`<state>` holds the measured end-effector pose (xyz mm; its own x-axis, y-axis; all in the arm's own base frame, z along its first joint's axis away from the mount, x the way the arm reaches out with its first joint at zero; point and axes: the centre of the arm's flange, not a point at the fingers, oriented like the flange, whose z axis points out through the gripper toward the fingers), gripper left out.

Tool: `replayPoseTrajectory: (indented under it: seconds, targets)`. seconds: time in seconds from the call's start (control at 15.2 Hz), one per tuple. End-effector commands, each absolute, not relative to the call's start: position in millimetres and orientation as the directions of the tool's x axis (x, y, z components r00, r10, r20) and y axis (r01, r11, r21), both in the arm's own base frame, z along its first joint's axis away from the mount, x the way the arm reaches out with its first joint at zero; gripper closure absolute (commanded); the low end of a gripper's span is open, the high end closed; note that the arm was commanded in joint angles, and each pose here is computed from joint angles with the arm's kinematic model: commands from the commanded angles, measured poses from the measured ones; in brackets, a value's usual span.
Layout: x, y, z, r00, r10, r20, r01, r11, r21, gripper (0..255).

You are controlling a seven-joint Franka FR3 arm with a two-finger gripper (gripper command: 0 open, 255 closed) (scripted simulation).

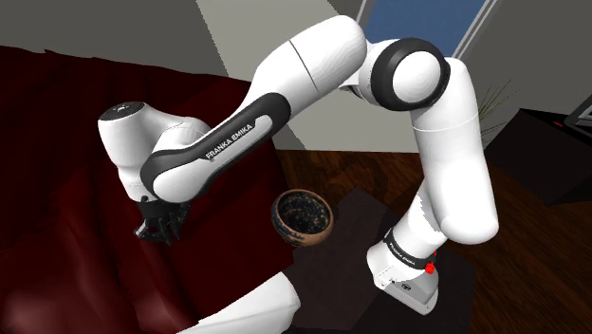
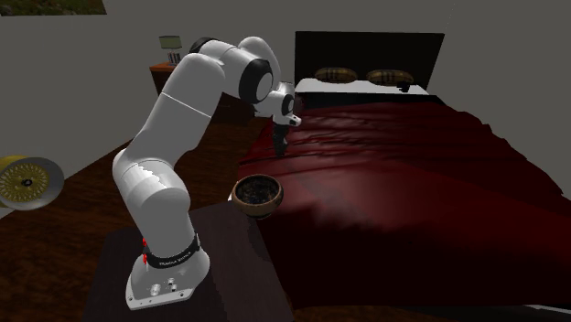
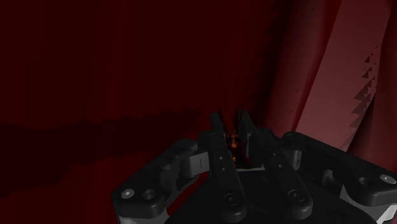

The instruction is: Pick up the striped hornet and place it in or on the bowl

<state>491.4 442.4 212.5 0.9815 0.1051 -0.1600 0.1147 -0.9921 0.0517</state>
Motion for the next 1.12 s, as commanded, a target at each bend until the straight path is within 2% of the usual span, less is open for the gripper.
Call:
replayPoseTrajectory:
  seconds: [0.0, 1.06]
  targets:
    - [491.0, 441.9, 222.8, 0.981, 0.105, -0.16, 0.115, -0.992, 0.052, 255]
    - [491.0, 441.9, 307.3, 0.981, 0.105, -0.16, 0.115, -0.992, 0.052, 255]
